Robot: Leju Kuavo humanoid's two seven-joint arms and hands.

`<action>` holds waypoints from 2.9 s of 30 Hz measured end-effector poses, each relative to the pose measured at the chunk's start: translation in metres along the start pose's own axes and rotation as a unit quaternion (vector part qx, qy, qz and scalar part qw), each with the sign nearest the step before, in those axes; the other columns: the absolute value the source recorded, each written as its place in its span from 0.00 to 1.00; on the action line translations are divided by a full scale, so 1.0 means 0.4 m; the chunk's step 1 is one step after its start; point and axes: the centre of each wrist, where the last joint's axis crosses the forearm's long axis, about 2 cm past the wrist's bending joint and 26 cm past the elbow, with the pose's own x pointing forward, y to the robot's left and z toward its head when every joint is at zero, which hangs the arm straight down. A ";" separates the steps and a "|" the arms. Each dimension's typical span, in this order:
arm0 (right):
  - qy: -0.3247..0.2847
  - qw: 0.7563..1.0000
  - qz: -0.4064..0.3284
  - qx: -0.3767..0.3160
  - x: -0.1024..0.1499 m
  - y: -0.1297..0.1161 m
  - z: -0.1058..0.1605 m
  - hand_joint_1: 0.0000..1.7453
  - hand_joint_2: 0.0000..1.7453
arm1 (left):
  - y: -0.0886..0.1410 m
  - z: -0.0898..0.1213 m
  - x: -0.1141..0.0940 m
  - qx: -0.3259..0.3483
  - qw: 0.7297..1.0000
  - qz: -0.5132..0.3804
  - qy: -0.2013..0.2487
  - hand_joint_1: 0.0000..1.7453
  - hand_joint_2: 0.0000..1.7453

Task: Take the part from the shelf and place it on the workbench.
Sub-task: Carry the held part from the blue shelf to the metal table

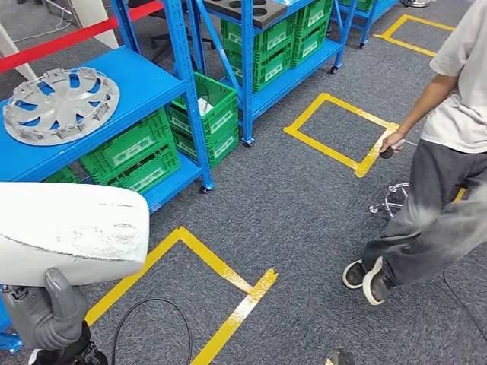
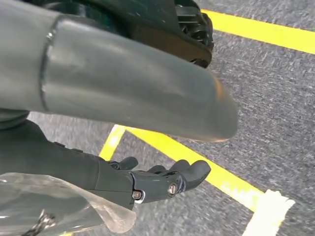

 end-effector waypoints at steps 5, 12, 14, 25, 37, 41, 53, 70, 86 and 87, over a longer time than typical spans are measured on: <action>0.006 1.000 -0.011 0.004 -0.004 0.015 0.003 0.00 0.00 | 0.003 0.000 0.007 -0.001 1.000 -0.005 -0.003 1.00 1.00; 0.011 1.000 -0.017 0.007 -0.006 0.025 0.005 0.00 0.00 | 0.007 0.002 0.011 0.000 1.000 -0.013 -0.003 1.00 1.00; 0.015 1.000 -0.017 0.009 -0.005 0.028 0.006 0.00 0.00 | 0.009 0.003 0.014 0.007 1.000 -0.026 -0.005 1.00 1.00; -0.031 0.998 -0.063 0.003 0.012 0.025 0.001 0.00 0.00 | 0.018 0.014 0.040 0.014 0.999 -0.044 -0.007 1.00 1.00; -0.109 0.985 -0.072 -0.110 0.088 -0.042 -0.022 0.00 0.00 | 0.029 -0.014 0.049 0.006 1.000 -0.006 -0.028 1.00 1.00; -0.105 0.981 -0.099 -0.128 0.074 -0.067 -0.022 0.00 0.00 | 0.033 -0.014 0.045 0.003 1.000 -0.002 -0.027 1.00 1.00; -0.113 0.974 -0.039 -0.193 0.079 -0.124 -0.025 0.00 0.00 | 0.036 -0.017 0.037 0.010 1.000 -0.007 -0.028 1.00 1.00; -0.015 0.993 0.057 -0.105 0.034 -0.093 -0.016 0.00 0.00 | 0.051 0.006 0.021 0.030 0.997 -0.066 -0.005 1.00 1.00; 0.032 0.990 0.124 -0.061 0.021 -0.047 -0.009 0.00 0.00 | 0.038 0.010 0.001 0.029 0.999 -0.039 0.008 1.00 1.00; 0.034 0.991 0.118 -0.061 0.023 -0.047 -0.010 0.00 0.00 | 0.038 0.011 0.000 0.029 0.999 -0.039 0.008 1.00 1.00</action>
